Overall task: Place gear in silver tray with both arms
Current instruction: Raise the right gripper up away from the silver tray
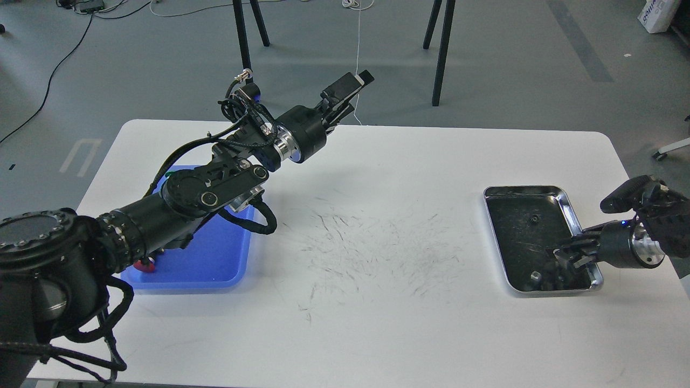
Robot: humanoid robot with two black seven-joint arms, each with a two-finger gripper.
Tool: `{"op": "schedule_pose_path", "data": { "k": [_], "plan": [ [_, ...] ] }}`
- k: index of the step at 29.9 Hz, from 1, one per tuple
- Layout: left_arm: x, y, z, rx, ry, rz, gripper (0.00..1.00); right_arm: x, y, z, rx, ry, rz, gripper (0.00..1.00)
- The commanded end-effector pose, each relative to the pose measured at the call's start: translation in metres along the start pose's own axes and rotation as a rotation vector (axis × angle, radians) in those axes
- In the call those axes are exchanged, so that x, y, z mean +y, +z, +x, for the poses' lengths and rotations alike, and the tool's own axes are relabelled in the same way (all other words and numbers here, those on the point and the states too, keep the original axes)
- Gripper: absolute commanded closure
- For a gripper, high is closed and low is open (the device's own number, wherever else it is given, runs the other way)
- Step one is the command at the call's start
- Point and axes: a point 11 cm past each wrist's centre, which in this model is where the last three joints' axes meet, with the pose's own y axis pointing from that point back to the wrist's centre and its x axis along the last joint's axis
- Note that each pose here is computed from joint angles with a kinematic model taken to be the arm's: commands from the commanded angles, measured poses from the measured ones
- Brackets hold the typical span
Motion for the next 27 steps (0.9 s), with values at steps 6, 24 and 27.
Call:
{"op": "schedule_pose_path", "data": {
  "k": [6, 24, 27],
  "plan": [
    [0.0, -0.001, 0.001, -0.001, 0.002, 0.002, 0.0, 0.013, -0.011, 0.016, -0.057, -0.002, 0.046, 0.02],
    [0.007, -0.012, -0.003, 0.034, 0.013, 0.022, 0.0, 0.069, -0.012, 0.155, -0.697, 0.665, 0.339, 0.02],
    [0.008, -0.014, -0.004, 0.047, 0.018, 0.024, 0.0, 0.069, -0.01, 0.161, -0.837, 0.758, 0.39, 0.02]
  ]
}}
